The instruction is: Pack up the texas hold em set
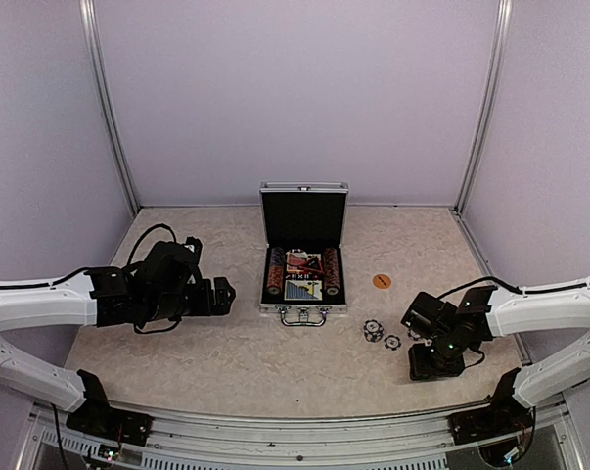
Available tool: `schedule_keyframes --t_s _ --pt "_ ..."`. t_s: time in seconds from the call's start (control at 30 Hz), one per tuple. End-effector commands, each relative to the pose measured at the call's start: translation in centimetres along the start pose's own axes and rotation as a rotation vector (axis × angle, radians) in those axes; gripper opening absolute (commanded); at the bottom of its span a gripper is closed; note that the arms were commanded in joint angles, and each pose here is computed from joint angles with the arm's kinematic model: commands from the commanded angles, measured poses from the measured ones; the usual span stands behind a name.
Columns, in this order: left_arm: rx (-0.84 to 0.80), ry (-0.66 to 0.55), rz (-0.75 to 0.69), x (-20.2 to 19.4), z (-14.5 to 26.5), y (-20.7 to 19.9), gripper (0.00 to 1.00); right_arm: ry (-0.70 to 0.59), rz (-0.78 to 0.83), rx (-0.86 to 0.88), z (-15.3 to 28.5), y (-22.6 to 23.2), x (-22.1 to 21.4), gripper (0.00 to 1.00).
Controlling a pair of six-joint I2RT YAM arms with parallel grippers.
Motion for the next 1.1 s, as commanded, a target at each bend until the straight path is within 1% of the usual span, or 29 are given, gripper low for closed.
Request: schedule_keyframes --t_s 0.0,0.4,0.47,0.57,0.77,0.83,1.0,1.07 --pt "0.002 -0.018 0.000 0.11 0.00 -0.08 0.99 0.027 -0.019 -0.031 -1.10 -0.61 -0.35 0.57" --pt "0.001 -0.018 0.002 0.09 0.03 -0.07 0.99 0.030 -0.019 -0.023 -1.03 -0.63 -0.42 0.49" --pt "0.003 -0.018 0.002 0.09 0.05 -0.04 0.99 0.031 -0.019 -0.020 -1.02 -0.62 -0.44 0.47" --pt "0.005 -0.018 0.001 0.04 0.07 0.00 0.99 0.032 -0.018 -0.018 -1.02 -0.61 -0.45 0.41" --pt "0.005 -0.021 0.003 0.09 0.10 0.01 0.99 0.039 -0.016 -0.015 -1.07 -0.61 -0.53 0.37" --pt "0.003 -0.021 0.003 0.12 0.11 -0.02 0.99 0.041 -0.016 -0.014 -1.11 -0.63 -0.56 0.32" --pt "0.005 -0.026 0.003 0.37 0.21 -0.03 0.99 0.042 -0.015 -0.009 -1.08 -0.57 -0.57 0.09" --pt "0.003 -0.027 0.005 0.45 0.24 -0.07 0.99 0.046 -0.012 -0.006 -1.07 -0.54 -0.61 0.01"
Point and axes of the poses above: each gripper's point midway between its finger pads, its own z axis back along the fingers, its own y axis along the line the jaws close on, x = y × z, the point moved 8 cm from there along z, back along the fingers, and after that the axes turned 13 degrees about -z, right-handed, at the moved point
